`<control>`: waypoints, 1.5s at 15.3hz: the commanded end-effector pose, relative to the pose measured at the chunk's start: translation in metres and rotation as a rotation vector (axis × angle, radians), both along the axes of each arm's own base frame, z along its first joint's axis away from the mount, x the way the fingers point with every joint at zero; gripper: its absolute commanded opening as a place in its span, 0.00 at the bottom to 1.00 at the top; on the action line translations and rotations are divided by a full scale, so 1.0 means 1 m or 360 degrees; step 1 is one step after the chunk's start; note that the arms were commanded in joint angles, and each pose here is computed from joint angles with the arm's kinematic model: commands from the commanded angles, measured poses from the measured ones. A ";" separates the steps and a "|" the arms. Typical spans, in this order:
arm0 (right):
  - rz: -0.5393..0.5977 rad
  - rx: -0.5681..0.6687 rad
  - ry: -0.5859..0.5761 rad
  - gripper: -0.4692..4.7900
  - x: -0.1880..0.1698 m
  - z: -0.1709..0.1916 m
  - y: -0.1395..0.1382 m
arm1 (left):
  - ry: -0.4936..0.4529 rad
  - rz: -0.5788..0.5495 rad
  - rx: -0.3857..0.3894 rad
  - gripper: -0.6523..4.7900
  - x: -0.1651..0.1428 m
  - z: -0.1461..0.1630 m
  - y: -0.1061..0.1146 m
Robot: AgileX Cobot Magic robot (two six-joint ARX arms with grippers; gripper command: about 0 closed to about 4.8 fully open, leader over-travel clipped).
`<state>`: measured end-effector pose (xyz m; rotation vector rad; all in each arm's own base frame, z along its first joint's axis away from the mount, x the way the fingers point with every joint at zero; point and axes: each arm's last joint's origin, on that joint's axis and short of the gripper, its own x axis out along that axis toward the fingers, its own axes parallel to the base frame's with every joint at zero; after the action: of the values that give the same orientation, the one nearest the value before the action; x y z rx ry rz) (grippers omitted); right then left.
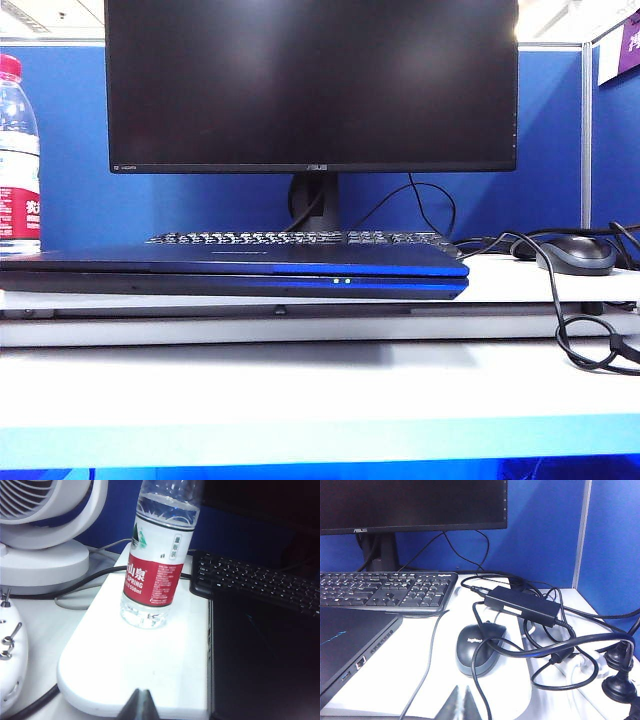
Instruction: Open the lid of the black laptop.
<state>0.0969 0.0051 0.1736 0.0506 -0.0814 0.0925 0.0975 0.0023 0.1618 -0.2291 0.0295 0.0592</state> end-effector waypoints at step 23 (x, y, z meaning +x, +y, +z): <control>0.1262 0.0602 -0.0538 0.11 -0.036 0.219 0.015 | -0.0480 -0.1544 -0.0335 0.28 -0.042 0.204 -0.029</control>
<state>0.0573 0.0196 0.3887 0.4509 -0.4260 0.8673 0.0454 -0.0247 0.3673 -0.4369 -0.2266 -0.9478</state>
